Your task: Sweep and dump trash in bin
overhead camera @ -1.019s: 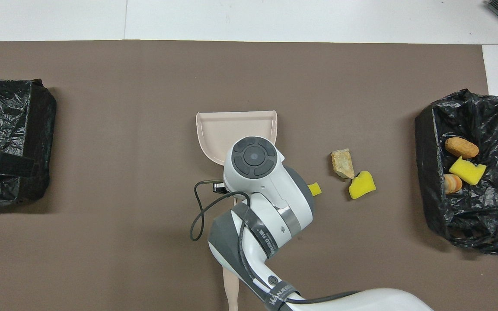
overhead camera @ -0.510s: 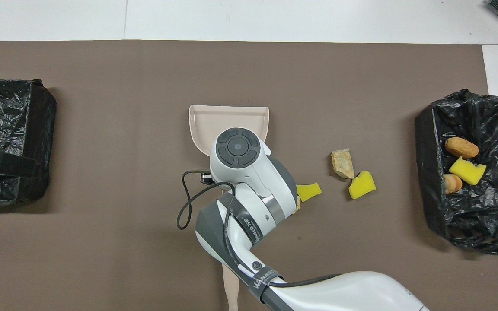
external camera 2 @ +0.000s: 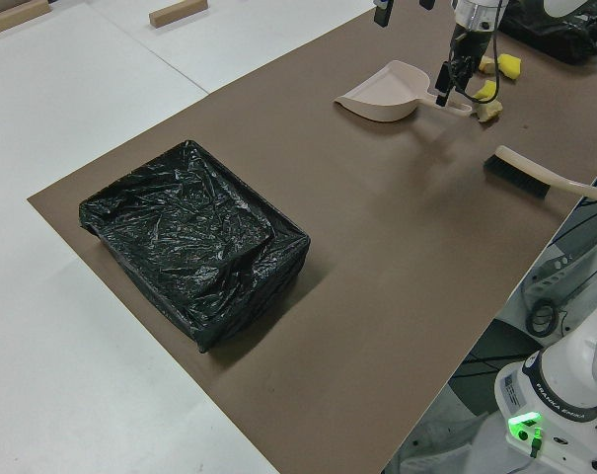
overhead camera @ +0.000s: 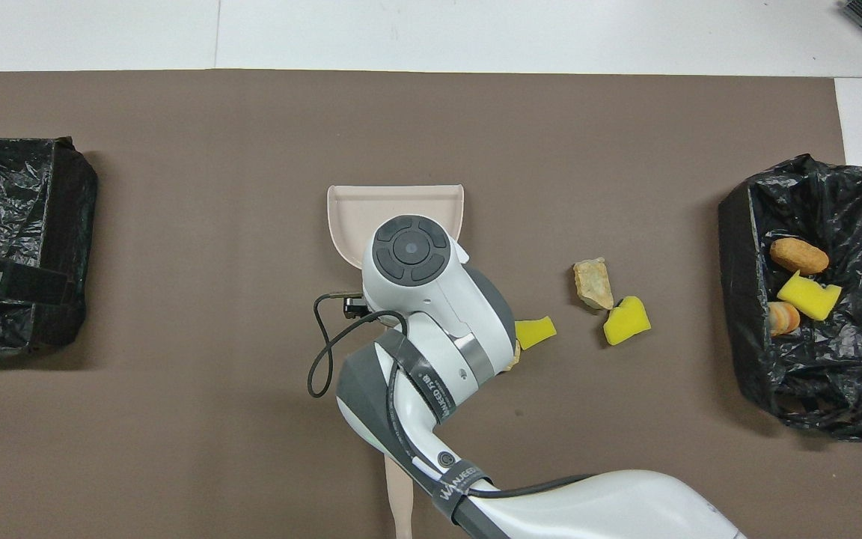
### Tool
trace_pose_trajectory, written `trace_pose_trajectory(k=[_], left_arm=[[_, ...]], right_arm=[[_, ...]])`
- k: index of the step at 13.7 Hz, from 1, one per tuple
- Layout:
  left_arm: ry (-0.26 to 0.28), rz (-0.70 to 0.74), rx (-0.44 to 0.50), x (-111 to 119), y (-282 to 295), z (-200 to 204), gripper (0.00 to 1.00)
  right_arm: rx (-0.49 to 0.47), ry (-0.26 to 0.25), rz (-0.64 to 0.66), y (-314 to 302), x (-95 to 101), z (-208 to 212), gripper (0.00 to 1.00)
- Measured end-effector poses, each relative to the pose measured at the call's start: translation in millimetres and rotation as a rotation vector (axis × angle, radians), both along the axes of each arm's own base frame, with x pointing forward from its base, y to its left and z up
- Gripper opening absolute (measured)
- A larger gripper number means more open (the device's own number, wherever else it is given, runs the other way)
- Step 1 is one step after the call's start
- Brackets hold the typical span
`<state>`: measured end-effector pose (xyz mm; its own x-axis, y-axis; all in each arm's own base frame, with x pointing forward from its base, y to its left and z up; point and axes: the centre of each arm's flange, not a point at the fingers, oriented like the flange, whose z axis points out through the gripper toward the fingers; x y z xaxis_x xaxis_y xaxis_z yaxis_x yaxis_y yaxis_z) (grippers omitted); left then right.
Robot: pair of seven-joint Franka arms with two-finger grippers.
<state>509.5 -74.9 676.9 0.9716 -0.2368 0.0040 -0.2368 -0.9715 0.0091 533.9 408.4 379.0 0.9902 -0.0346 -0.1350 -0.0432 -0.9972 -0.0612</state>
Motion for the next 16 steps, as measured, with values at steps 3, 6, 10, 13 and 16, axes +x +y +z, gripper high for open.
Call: trace_pose_trajectory(k=[3, 6, 10, 13, 16], left_arm=[[-0.015, -0.037, -0.003, 6, -23, -20, 1.00], [-0.033, -0.060, -0.010, 10, -71, -59, 1.00], [-0.065, -0.043, -0.035, 6, -157, -132, 1.00], [-0.048, -0.043, -0.045, 9, -205, -193, 1.00], [-0.028, -0.013, -0.057, 2, -266, -260, 1.00]], right_arm=[[-0.022, 0.039, 0.022, -30, -2.2, 29, 1.00], [-0.014, 0.068, 0.032, -44, -35.7, 47, 1.00], [-0.018, 0.097, 0.061, -61, -111.8, 46, 1.00], [0.049, 0.073, 0.069, -64, -177.5, 23, 1.00], [0.081, 0.035, 0.078, -68, -235.6, 9, 1.00]])
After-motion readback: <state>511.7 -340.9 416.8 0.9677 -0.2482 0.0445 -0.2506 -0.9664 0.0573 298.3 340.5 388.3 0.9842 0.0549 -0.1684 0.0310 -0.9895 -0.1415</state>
